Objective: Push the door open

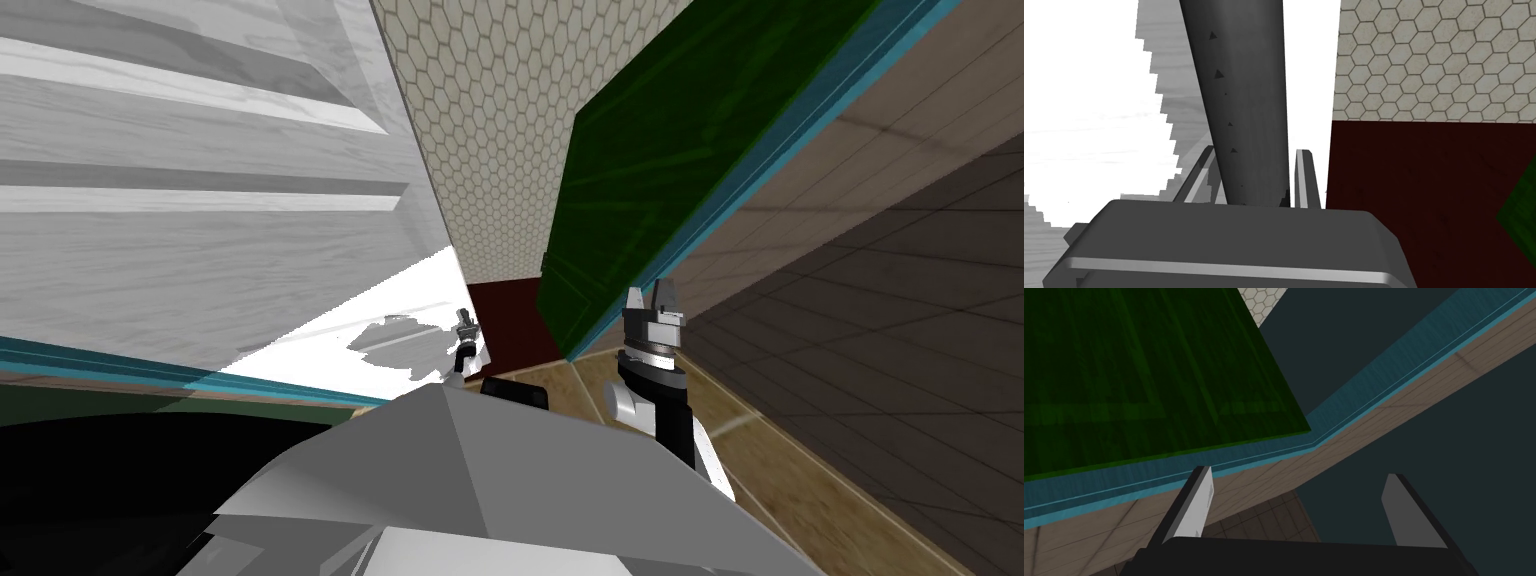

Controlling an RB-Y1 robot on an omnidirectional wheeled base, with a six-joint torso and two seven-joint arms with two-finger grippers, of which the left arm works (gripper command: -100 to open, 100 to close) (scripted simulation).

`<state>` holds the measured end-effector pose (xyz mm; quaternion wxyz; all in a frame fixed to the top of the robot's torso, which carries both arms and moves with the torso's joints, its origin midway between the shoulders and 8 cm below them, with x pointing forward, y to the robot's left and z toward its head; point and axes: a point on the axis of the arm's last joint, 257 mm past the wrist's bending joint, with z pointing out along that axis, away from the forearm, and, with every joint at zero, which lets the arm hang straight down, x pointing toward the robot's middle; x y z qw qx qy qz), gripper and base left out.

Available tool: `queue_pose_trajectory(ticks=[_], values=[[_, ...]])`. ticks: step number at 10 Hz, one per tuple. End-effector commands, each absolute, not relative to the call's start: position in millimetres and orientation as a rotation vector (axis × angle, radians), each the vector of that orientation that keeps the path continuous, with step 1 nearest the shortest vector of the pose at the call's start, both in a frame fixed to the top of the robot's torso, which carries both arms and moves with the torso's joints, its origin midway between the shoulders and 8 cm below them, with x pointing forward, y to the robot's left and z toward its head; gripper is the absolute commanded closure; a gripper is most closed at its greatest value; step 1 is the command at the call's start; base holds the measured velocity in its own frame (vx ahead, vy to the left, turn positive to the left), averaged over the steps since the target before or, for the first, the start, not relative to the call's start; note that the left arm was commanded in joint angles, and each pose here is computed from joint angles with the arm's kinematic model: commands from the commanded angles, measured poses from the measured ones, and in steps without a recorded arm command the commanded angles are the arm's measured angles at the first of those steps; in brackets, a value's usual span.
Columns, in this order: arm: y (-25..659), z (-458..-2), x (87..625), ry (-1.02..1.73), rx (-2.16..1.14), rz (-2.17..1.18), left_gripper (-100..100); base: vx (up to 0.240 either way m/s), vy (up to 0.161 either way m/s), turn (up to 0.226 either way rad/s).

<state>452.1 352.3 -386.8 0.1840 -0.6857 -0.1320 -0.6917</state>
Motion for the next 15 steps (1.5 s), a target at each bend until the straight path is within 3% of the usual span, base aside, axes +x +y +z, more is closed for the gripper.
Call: queue_pose_trajectory(ticks=[1,15], values=[[371.4,-376.8,450.1,-0.379,-1.891,-1.946,100,0.085,-0.011,0.033],[406.9,-376.0,432.4,-0.489,-1.83,-1.884,100,0.145,0.008,0.088]])
